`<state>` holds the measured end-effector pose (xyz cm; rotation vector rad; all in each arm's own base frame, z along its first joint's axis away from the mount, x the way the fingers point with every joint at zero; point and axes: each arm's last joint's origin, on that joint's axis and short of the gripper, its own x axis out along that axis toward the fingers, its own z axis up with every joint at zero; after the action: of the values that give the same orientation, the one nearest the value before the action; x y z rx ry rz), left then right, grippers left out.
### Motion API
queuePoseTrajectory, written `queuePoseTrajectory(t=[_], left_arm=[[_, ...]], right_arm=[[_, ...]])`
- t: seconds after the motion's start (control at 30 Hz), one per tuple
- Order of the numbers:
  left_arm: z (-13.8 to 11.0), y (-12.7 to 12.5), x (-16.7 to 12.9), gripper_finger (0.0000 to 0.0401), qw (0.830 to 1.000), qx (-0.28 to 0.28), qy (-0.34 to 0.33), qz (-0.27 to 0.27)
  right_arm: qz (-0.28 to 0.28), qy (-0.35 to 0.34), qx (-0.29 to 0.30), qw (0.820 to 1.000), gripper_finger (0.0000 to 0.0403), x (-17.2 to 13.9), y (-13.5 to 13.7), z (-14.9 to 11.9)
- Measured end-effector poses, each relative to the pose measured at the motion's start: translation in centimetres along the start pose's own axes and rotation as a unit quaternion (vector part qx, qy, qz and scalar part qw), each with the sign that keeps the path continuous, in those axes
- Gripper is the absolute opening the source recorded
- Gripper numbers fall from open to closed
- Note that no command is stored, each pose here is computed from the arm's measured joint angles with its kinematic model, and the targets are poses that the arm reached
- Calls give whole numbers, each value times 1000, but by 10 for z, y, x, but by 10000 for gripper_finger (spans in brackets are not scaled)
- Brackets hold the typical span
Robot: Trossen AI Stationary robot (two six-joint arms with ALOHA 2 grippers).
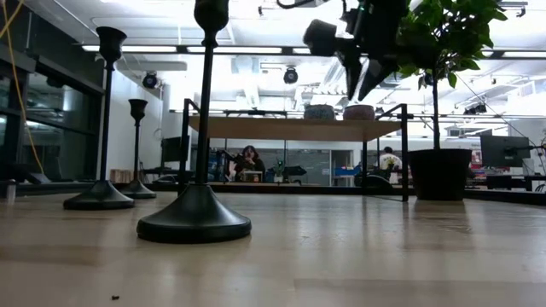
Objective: Pick & Place candle stick holders
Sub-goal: Adjust the pink scented candle on the shelf
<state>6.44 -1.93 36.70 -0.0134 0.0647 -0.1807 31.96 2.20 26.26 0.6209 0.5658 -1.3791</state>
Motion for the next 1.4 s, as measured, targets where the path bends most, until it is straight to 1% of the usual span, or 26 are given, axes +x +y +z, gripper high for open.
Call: queuePoseTrajectory(t=[0.13,0.2,0.3,0.43,0.67,1.23,1.4], left_arm=[[0,0,0,26,1000,0,0,0],[0,0,0,26,1000,0,0,0],[0,0,0,26,1000,0,0,0],[0,0,0,26,1000,0,0,0],[0,0,0,26,1000,0,0,0],[0,0,0,26,1000,0,0,0],[0,0,0,26,1000,0,0,0]], right_arm=[[8,-19,15,1000,13,10,-12,-3],[9,-27,20,999,5,13,-16,-4],[8,-45,25,999,10,19,-19,-4],[1,-61,18,998,2,24,-20,-3],[-15,-80,18,997,1,34,-21,7],[-61,-79,16,995,0,58,-27,30],[-71,-78,6,994,0,63,-28,36]])
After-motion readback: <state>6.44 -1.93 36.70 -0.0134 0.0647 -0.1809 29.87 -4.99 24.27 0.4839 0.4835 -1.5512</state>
